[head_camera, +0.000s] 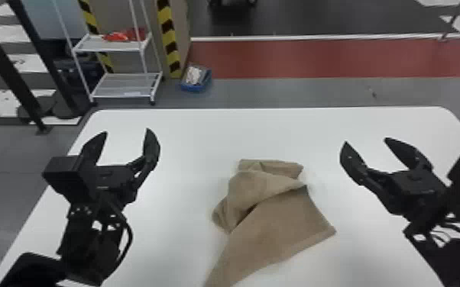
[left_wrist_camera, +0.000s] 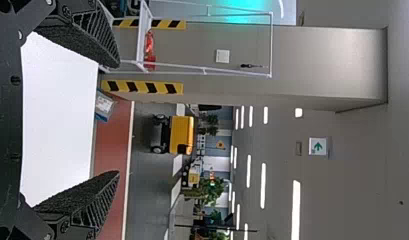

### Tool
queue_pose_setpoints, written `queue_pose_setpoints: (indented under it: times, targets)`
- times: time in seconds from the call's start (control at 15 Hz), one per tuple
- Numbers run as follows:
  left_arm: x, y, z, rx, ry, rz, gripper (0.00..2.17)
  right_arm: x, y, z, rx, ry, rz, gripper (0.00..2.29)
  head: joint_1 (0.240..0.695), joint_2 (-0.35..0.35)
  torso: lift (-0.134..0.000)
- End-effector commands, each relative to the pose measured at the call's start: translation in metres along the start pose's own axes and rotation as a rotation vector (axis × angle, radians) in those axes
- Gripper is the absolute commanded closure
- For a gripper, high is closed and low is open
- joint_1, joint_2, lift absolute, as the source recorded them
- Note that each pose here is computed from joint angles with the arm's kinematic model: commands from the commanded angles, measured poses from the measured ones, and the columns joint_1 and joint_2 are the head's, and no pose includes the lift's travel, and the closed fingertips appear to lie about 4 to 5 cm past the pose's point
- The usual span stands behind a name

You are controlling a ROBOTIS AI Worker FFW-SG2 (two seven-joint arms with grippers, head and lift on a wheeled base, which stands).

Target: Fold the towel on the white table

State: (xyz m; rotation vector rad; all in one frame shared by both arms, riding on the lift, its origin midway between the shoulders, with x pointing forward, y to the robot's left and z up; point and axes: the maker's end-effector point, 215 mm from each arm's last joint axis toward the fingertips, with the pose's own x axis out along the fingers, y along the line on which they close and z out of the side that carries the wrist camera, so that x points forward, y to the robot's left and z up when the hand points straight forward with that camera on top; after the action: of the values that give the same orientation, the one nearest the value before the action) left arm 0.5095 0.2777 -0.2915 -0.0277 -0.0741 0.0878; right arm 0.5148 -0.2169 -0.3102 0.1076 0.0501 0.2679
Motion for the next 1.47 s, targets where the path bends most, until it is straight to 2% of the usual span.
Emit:
queue_pose_setpoints:
  times: [0.0, 0.13, 0.47, 0.67, 0.73, 0.8, 0.87, 1.0, 1.13, 1.27, 1.4]
  targets:
    - [0.000, 0.002, 0.000, -0.002, -0.001, 0.014, 0.14, 0.000, 0.000, 0.000, 0.000, 0.000, 0.000, 0.09, 0.695, 0.065, -0.120]
    - [-0.001, 0.002, 0.010, -0.009, -0.046, 0.034, 0.14, 0.002, 0.002, 0.000, 0.000, -0.001, 0.005, 0.09, 0.695, 0.069, -0.120]
    - [0.001, 0.001, 0.012, -0.005, -0.054, 0.032, 0.14, 0.002, 0.001, 0.001, 0.000, -0.002, 0.007, 0.09, 0.695, 0.068, -0.120]
    - [0.003, -0.002, 0.002, 0.019, -0.020, 0.022, 0.14, -0.005, 0.039, -0.008, 0.006, 0.019, 0.069, 0.09, 0.695, 0.070, -0.120]
    - [0.004, -0.001, -0.001, 0.022, -0.011, 0.023, 0.14, -0.008, 0.056, -0.026, 0.015, 0.069, 0.089, 0.09, 0.695, 0.084, -0.120]
    - [0.007, -0.002, -0.013, 0.035, 0.033, 0.024, 0.14, -0.012, 0.076, -0.044, 0.022, 0.124, 0.114, 0.15, 0.695, 0.097, -0.120]
    - [0.008, -0.001, -0.027, 0.051, 0.084, 0.024, 0.14, -0.019, 0.096, -0.058, -0.003, 0.163, 0.125, 0.21, 0.695, 0.109, -0.120]
    - [0.009, 0.002, -0.039, 0.063, 0.129, 0.028, 0.14, -0.033, 0.134, -0.074, -0.073, 0.210, 0.162, 0.22, 0.695, 0.144, -0.120]
    - [0.010, 0.001, -0.039, 0.061, 0.130, 0.016, 0.14, -0.049, 0.164, -0.093, -0.114, 0.268, 0.216, 0.26, 0.695, 0.201, -0.120]
    - [0.009, -0.005, -0.039, 0.054, 0.129, 0.001, 0.14, -0.075, 0.191, -0.130, -0.202, 0.400, 0.262, 0.26, 0.695, 0.233, -0.120]
    - [0.009, -0.006, -0.039, 0.055, 0.130, 0.000, 0.14, -0.092, 0.206, -0.147, -0.239, 0.447, 0.286, 0.26, 0.695, 0.260, -0.120]
